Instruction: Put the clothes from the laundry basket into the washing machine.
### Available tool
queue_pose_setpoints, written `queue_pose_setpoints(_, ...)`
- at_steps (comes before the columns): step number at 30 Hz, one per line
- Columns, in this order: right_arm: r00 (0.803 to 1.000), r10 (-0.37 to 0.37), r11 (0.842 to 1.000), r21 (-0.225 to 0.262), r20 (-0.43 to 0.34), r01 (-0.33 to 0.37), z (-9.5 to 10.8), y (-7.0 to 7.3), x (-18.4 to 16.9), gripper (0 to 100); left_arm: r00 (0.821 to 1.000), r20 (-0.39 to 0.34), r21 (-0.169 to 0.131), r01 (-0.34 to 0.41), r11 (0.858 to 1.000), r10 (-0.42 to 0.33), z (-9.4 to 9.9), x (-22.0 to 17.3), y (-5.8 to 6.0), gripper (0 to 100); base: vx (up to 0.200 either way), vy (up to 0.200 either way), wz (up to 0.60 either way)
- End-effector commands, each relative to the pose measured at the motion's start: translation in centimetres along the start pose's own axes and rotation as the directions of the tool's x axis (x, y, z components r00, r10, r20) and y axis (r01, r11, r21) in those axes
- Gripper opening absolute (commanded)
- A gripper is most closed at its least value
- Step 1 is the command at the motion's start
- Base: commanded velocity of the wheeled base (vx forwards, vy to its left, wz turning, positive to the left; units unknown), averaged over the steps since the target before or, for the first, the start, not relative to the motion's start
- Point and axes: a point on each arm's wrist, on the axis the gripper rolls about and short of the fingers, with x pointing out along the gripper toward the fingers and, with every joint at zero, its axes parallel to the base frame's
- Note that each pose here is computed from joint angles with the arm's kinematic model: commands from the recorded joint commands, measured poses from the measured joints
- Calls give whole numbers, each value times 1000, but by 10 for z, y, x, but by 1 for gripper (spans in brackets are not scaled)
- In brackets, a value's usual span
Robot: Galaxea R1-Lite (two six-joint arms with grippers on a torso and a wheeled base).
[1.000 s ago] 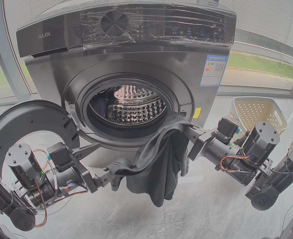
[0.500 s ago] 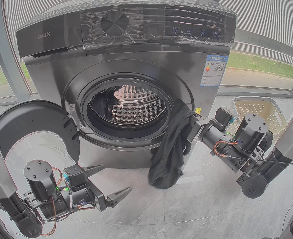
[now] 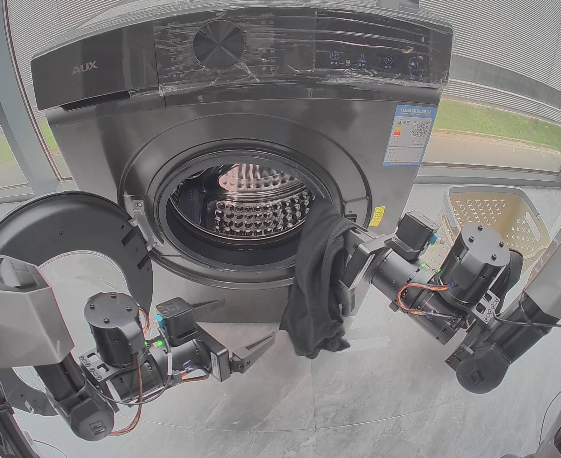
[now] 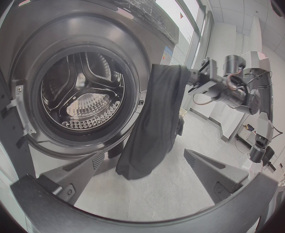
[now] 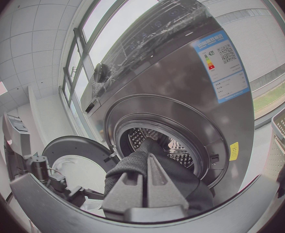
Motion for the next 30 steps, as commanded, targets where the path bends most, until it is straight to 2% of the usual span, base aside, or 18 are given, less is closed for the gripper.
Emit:
queue_pose_setpoints(1, 998, 51, 999, 9, 20, -51, 8, 17, -3, 0, 1000, -24, -11, 4, 1000, -5, -14, 28, 7, 100, 0, 0, 0)
queue_pose_setpoints(8, 996, 88, 996, 16, 25, -88, 11, 27, -5, 0, 1000, -27, -13, 4, 1000, -5, -21, 43, 11, 100, 0, 0, 0)
queue_pose_setpoints(19, 983, 181, 983, 42, -1, -181, 3, 61, -10, 0, 1000, 10, -7, -11, 1000, 11, -22, 64, 16, 100, 0, 0, 0)
queue_pose_setpoints(30, 978, 206, 978, 53, -43, -204, -4, 71, -23, 0, 998, 42, -4, -51, 999, 51, -28, 90, 30, 100, 0, 0, 0)
